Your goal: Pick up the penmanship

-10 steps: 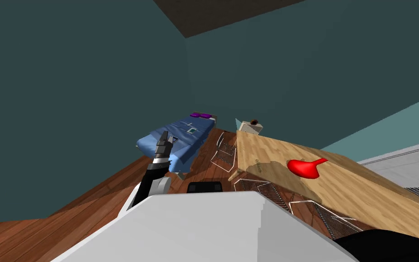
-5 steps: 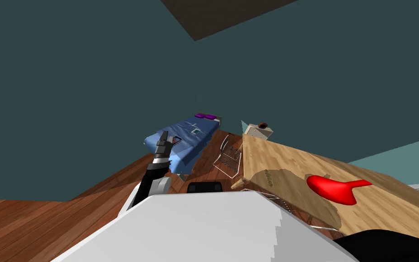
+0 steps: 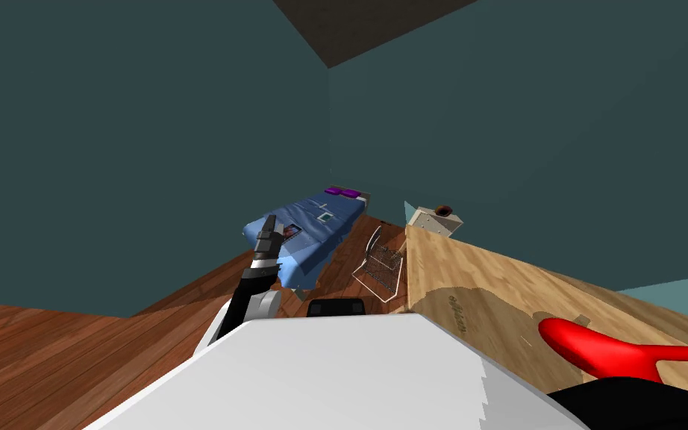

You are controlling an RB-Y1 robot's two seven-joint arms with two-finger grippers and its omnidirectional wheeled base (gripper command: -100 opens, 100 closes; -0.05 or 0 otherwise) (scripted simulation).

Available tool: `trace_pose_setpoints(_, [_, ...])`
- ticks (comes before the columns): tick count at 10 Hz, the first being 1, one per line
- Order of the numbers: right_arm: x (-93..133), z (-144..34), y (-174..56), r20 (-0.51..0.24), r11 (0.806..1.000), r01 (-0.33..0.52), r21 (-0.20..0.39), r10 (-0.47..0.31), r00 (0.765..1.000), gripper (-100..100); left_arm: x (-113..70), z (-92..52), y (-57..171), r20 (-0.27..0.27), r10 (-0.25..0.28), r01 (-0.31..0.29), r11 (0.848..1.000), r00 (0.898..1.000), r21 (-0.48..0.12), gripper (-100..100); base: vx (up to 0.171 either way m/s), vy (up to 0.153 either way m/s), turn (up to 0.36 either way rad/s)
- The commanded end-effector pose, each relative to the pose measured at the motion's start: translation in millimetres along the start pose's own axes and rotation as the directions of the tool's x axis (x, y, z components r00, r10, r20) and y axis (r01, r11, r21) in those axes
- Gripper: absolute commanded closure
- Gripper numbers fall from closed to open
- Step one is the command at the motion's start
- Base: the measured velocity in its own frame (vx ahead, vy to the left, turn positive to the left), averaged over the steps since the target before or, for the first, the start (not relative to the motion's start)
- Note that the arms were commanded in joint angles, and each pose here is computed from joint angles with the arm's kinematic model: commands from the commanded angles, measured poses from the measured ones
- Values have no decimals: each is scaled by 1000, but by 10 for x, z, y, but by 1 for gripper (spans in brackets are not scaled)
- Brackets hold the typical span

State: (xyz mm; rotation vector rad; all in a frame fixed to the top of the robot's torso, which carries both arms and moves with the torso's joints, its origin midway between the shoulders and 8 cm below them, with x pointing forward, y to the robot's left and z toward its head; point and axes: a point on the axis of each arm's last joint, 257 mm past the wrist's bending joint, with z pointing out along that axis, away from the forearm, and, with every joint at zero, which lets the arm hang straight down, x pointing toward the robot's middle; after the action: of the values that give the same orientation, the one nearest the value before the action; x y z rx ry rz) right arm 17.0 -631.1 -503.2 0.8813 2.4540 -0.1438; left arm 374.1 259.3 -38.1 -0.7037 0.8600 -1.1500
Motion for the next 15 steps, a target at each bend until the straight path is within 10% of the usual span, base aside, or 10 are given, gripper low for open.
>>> trace_pose_setpoints(1, [-72,-57,-193,-9,999,33,37,-33,999,-100,0,0,0,0,0,0,1000,1000,0,0,152,-53,102])
trace_pose_setpoints(5, [-134,-72,-325,-20,996,66,67,-65,998,-100,-1,0,0,0,0,0,1000,1000,0,0,167,-50,94])
trace_pose_setpoints(6, [-140,-73,-328,-20,995,68,69,-67,998,0,0,0,0,0,0,0,1000,1000,0,0,16,-8,3])
trace_pose_setpoints(7, [-80,18,-263,-16,996,58,72,-57,998,-100,0,1,-1,0,0,0,1000,1000,0,0,-9,-45,70])
trace_pose_setpoints(10, [-28,78,-219,-14,996,51,72,-50,999,-100,0,1,-1,0,0,0,1000,1000,0,0,-31,-54,46])
trace_pose_setpoints(11, [-23,82,-218,-14,996,52,73,-51,999,100,0,1,0,0,0,0,1000,1000,0,0,-3,-6,0])
trace_pose_setpoints(15, [-24,81,-220,-14,996,52,73,-51,999,100,0,1,-1,0,0,0,1000,1000,0,0,0,0,0])
